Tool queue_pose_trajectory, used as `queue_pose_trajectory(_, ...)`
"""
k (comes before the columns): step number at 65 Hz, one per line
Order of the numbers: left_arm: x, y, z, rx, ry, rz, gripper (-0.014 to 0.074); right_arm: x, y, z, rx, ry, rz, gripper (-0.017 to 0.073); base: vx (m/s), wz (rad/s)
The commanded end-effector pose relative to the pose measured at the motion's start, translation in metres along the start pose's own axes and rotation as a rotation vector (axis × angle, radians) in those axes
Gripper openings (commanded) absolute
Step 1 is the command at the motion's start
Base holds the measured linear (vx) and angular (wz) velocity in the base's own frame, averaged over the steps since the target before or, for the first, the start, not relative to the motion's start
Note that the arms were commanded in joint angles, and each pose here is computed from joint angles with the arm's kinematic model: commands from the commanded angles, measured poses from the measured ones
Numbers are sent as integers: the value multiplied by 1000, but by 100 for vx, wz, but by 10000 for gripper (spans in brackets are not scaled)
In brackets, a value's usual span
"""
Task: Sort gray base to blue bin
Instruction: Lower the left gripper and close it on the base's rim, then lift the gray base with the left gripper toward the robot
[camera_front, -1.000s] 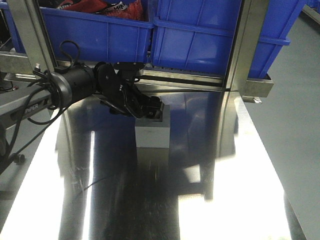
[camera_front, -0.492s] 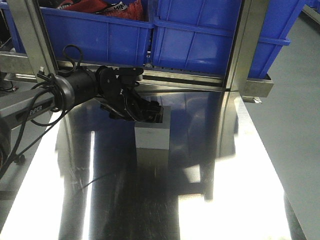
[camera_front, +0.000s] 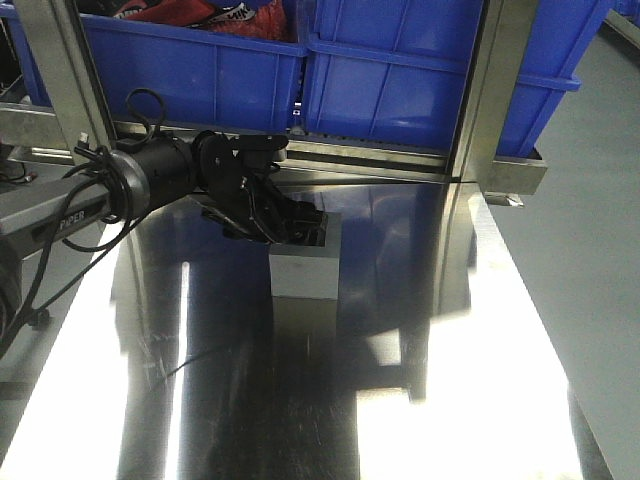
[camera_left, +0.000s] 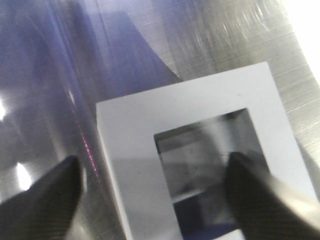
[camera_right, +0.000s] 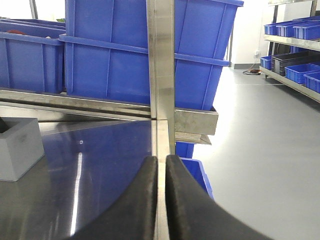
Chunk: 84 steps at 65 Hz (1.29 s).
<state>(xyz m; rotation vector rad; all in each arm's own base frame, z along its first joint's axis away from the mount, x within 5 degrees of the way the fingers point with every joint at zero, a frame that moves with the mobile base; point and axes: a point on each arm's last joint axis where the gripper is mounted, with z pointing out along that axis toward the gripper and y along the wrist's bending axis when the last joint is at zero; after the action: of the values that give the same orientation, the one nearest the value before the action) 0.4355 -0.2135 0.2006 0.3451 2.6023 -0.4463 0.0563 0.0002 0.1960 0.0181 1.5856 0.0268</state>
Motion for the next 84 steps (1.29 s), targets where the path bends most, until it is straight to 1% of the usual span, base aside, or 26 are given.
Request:
queue_pose_trajectory(1, -17, -7, -31, 20, -96, 4, 484, -7, 0, -1, 1, -81, -13, -4, 0, 0)
queue_pose_trajectory(23, -16, -7, -30, 20, -77, 4, 371, -7, 0, -1, 1, -81, -13, -4, 0, 0)
queue_pose_trajectory(45, -14, -7, -30, 20, -60, 5, 175, -7, 0, -1, 1, -81, -13, -4, 0, 0)
queue_pose_trajectory(51, -14, -7, -30, 20, -61, 5, 151, -7, 0, -1, 1, -81, -13, -4, 0, 0)
queue_pose_trajectory(60, -15, -8, -32, 20, -71, 5, 146, -7, 0, -1, 1, -81, -13, -4, 0, 0)
queue_pose_trajectory(69, -23, -11, -44, 26, -144, 9, 149, -7, 0, -1, 1, -81, -13, -4, 0, 0)
queue_pose_trajectory(79, -40, -20, -86, 45, -310, 25, 151, -7, 0, -1, 1, -81, -13, -4, 0, 0)
queue_pose_trajectory(84, -46, -25, -110, 52, -386, 52, 151, -7, 0, -1, 1, -81, -13, -4, 0, 0)
